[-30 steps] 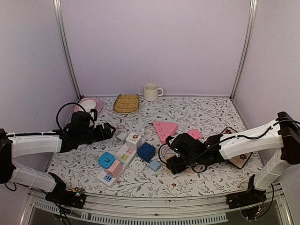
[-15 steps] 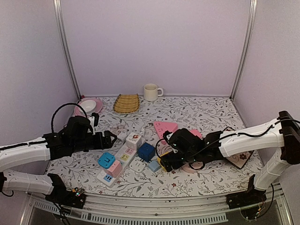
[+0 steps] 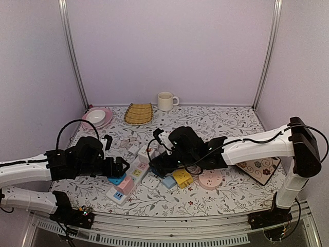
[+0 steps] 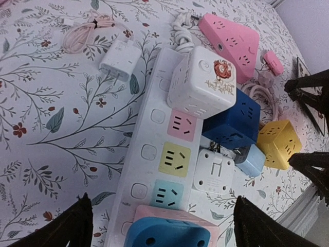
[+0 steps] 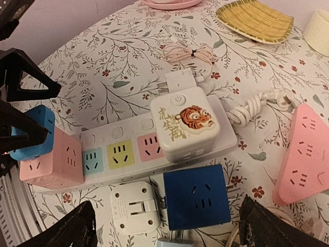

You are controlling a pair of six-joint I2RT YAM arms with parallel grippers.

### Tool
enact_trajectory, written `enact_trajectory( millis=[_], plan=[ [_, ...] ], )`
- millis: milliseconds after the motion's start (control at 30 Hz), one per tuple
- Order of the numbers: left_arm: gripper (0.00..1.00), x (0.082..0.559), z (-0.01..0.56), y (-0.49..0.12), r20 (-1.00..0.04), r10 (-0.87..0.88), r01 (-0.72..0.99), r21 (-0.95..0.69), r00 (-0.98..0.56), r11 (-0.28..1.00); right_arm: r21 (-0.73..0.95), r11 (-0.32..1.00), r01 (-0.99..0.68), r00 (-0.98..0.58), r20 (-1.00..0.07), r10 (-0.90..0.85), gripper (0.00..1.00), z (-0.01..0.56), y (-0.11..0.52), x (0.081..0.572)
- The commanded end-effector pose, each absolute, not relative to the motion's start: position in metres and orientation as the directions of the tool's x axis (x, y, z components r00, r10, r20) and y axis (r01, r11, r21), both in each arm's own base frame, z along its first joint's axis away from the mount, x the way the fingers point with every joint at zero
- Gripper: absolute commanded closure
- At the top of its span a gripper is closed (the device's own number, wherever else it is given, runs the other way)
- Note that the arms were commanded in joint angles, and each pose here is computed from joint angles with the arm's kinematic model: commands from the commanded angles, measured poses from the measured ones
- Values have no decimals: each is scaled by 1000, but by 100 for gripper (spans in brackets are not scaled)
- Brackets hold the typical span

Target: Pull the plug off the socket

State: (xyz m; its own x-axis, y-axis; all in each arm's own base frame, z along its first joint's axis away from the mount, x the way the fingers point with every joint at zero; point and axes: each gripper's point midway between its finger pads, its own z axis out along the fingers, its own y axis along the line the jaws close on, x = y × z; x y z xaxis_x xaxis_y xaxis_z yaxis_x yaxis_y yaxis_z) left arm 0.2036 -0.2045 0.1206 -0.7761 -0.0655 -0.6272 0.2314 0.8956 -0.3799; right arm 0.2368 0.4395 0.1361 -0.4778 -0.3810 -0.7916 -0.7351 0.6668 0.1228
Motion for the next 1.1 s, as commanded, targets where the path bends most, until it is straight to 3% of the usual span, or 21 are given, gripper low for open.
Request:
enact_trajectory(
  millis=[0,600,867,1000,1067],
  plan=[
    [5,206,118,-196,-644,-66,200,-331,-762,922,76,586,-807,-356,-854,-380,1,157,474,266],
    [5,197,97,-206,-652,-108,202,-382,-750,902,16,513,-858,-305,-819,-486,3,98,512,304],
    [5,203,109,-208,-687,-102,208,-353,-719,912,38,508,-861,-336,-793,-509,34,82,516,303],
    [4,206,111,-208,-695,-87,209,-329,-714,921,53,564,-824,-386,-781,-490,56,83,508,305],
    [4,208,113,-210,-701,-75,215,-317,-710,924,31,615,-788,-408,-774,-484,63,86,498,310]
  ],
)
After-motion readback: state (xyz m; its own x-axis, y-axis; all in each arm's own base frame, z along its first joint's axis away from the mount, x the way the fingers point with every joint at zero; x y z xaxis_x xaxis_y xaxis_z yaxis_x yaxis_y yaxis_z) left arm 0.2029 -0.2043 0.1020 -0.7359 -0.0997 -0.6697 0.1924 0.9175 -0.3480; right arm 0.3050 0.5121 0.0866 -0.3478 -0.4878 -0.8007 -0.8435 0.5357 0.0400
